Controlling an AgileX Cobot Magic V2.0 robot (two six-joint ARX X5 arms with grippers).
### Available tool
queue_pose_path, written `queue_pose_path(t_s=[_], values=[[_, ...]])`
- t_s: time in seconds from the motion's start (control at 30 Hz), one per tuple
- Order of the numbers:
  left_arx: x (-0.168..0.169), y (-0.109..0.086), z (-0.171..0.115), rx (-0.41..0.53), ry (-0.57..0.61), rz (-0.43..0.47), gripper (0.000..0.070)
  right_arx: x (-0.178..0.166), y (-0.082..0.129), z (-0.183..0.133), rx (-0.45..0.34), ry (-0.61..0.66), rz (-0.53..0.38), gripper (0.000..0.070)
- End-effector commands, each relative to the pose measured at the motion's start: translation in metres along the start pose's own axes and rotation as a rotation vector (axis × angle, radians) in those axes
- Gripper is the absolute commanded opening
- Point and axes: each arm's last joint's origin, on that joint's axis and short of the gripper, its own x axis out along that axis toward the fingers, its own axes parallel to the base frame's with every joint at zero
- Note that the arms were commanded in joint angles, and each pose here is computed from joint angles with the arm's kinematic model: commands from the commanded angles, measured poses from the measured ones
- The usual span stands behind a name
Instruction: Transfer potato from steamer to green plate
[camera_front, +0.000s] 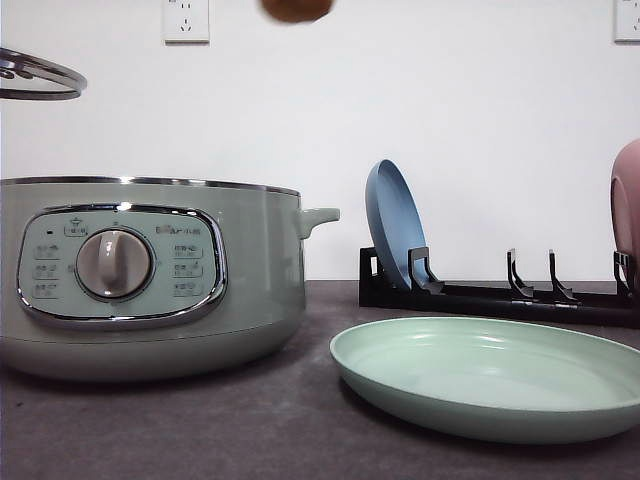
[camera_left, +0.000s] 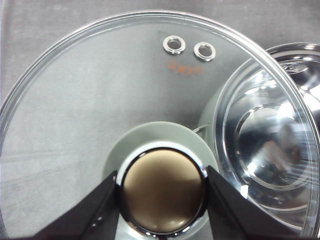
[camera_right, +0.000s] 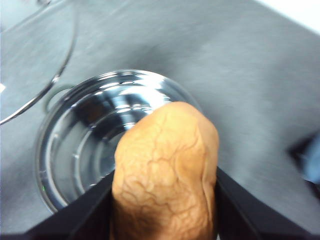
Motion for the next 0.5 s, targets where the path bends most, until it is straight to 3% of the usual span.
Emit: queue_pose_path(t_s=[0.0,0.23,0.47], values=[[-0.008,-0.001,0.006,0.003,-0.068,0.0,0.0009,-0.008,-0.004,-0.003,0.012,-0.004,-0.013,0.0168],[-0.009,-0.006,0.007,0.022,-0.075,-0.024,0.0009,-0.036,-0.03,-0.053,0.08,-0.019,-0.086,0.0168],[-0.009,-0.013,0.008,0.044,-0.088,-0.085,0.0009,-0.039,-0.039,-0.119,0.242,-0.057,-0.12,0.0168]])
